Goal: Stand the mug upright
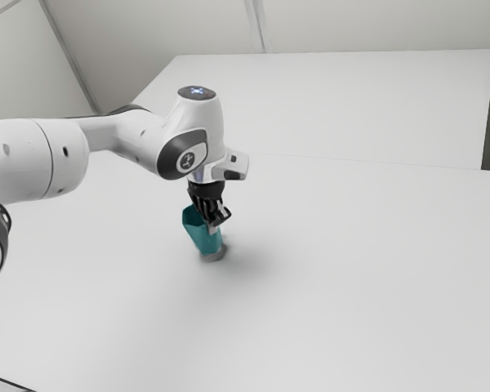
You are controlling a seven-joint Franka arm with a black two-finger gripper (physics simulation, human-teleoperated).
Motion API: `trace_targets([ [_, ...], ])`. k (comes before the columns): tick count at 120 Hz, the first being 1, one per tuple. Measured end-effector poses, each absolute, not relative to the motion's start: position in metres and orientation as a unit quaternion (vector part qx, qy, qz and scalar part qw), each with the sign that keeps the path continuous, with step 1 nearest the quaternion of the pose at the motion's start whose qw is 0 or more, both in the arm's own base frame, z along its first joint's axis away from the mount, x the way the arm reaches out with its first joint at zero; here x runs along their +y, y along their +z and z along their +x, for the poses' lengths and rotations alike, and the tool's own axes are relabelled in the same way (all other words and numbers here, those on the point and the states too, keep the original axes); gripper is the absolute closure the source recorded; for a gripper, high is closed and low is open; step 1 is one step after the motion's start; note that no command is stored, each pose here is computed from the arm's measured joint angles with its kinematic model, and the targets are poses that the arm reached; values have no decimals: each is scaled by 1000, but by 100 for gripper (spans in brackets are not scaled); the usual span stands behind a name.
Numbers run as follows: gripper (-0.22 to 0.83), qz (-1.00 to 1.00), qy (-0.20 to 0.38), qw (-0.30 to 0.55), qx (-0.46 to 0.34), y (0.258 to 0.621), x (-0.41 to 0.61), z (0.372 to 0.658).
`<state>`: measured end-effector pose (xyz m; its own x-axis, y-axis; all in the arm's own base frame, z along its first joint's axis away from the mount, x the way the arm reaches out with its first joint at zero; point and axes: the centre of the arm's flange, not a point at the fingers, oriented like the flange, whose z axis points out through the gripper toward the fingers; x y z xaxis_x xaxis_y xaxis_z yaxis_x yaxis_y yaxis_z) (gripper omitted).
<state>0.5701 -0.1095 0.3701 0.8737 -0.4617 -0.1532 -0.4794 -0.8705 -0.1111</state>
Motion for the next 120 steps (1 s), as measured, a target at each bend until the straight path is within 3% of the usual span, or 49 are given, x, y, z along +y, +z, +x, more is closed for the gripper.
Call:
trace_targets([
  [68,76,-971,67,55,222,353,-109,576],
  [93,32,-971,66,55,224,355,-109,576],
  [120,11,-971,51,56,227,374,-112,573],
])
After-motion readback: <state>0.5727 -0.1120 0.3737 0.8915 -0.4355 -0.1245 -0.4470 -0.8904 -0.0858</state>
